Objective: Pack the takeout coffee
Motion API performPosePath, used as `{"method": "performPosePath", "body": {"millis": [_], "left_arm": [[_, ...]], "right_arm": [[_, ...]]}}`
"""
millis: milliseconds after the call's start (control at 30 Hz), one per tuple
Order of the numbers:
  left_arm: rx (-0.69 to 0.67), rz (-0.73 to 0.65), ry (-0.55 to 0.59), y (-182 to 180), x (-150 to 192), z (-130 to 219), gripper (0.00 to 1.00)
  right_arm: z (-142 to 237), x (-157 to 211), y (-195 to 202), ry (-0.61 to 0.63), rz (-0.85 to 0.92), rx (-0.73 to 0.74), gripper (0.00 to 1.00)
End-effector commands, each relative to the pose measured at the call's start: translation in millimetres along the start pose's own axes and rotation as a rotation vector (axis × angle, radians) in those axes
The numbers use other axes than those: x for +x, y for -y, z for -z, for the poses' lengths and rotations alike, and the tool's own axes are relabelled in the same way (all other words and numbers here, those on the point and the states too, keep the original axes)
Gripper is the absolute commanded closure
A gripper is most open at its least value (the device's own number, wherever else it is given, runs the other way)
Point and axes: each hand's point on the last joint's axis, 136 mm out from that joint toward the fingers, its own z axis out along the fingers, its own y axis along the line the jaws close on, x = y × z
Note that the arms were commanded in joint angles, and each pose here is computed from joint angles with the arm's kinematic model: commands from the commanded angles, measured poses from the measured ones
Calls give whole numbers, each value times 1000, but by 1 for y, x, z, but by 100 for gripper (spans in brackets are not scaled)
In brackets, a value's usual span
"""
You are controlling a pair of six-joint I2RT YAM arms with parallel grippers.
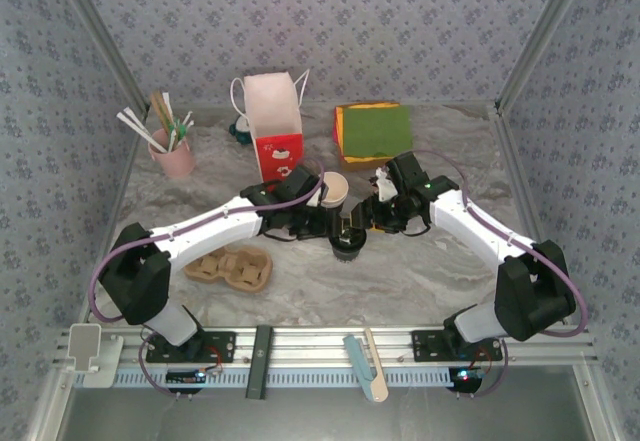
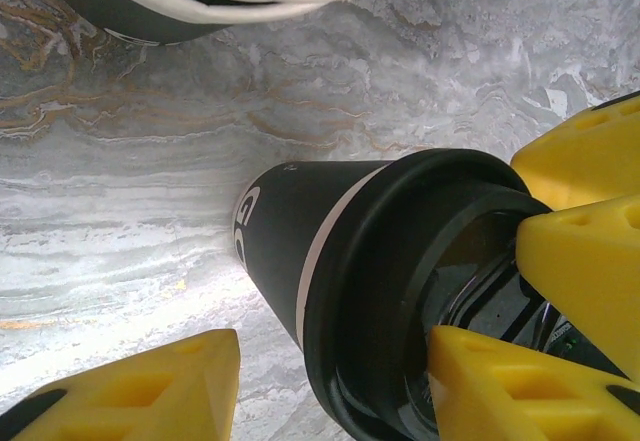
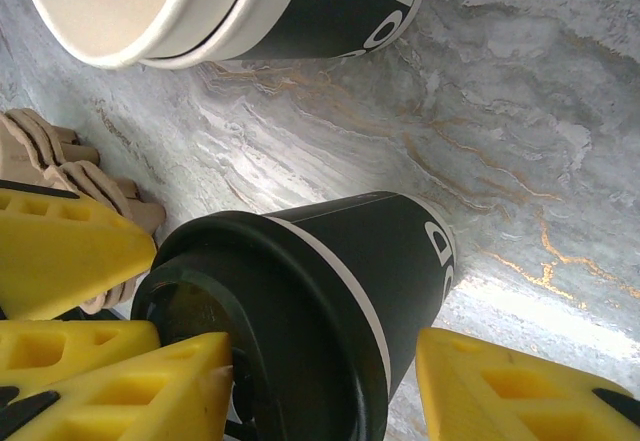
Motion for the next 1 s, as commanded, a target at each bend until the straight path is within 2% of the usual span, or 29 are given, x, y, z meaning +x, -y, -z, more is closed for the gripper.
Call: {"method": "performPosePath", "body": {"millis": [0,67,400,533,633,967], "left_arm": [[-49,24,-44,-19,11,-10,49],[-59,28,-54,-24,14,-13,52],[-84,34,-70,-35,20,-18,53],[-85,32,-63,-33,17,-17,53],[-85,33,-64,-33,17,-17,53],[-90,31,-68,-33,16,-19,54]], "right_arm": [[-7,13,12,-42,-5,42,49],[-8,13,13,-41,-7,41,49],[-6,12,11,-42,-2,41,49],[7,6,0,-18,29,42,42],[16,2,-8,3,48,35,41],[6,19,6,-47,39,59,50]]}}
